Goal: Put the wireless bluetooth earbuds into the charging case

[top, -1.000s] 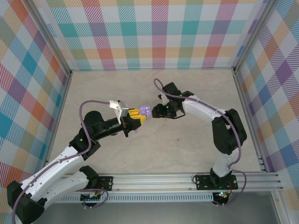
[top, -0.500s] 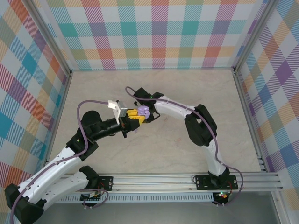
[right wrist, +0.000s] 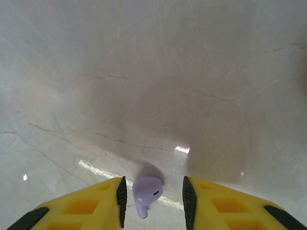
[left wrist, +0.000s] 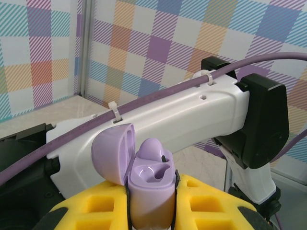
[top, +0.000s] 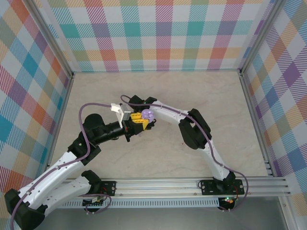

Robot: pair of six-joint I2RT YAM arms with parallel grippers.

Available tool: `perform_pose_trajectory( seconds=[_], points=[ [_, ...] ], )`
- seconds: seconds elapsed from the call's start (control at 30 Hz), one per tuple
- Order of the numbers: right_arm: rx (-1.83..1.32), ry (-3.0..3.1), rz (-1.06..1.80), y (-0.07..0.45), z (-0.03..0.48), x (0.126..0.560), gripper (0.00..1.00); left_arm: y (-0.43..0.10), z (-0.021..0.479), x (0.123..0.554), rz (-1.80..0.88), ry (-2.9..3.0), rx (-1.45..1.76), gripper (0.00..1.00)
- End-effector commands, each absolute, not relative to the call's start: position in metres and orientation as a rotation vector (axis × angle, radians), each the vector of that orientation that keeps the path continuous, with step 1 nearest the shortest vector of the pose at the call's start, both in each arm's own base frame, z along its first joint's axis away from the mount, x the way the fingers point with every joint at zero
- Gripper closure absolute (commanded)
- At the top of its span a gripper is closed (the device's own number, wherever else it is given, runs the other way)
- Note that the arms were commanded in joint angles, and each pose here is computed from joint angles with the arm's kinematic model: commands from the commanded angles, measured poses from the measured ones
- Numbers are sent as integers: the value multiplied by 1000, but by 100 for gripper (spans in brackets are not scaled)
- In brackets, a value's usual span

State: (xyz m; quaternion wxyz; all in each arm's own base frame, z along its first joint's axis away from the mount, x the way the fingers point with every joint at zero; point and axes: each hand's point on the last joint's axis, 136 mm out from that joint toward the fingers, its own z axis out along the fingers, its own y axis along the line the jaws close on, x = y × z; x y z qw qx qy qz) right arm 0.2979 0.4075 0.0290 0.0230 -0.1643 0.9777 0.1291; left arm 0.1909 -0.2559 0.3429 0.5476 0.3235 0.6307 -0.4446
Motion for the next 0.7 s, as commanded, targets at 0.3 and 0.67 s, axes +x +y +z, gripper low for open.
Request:
perform_pose_trajectory(
  seconds=[0.3, 0.67],
  points=[
    [-577, 3066, 222, 404, 14, 284, 62, -257, 359, 182, -1071, 1438, 787, 81],
    [-608, 3058, 51, 382, 9, 285, 71, -260, 355, 185, -1074, 1454, 786, 81]
  ],
)
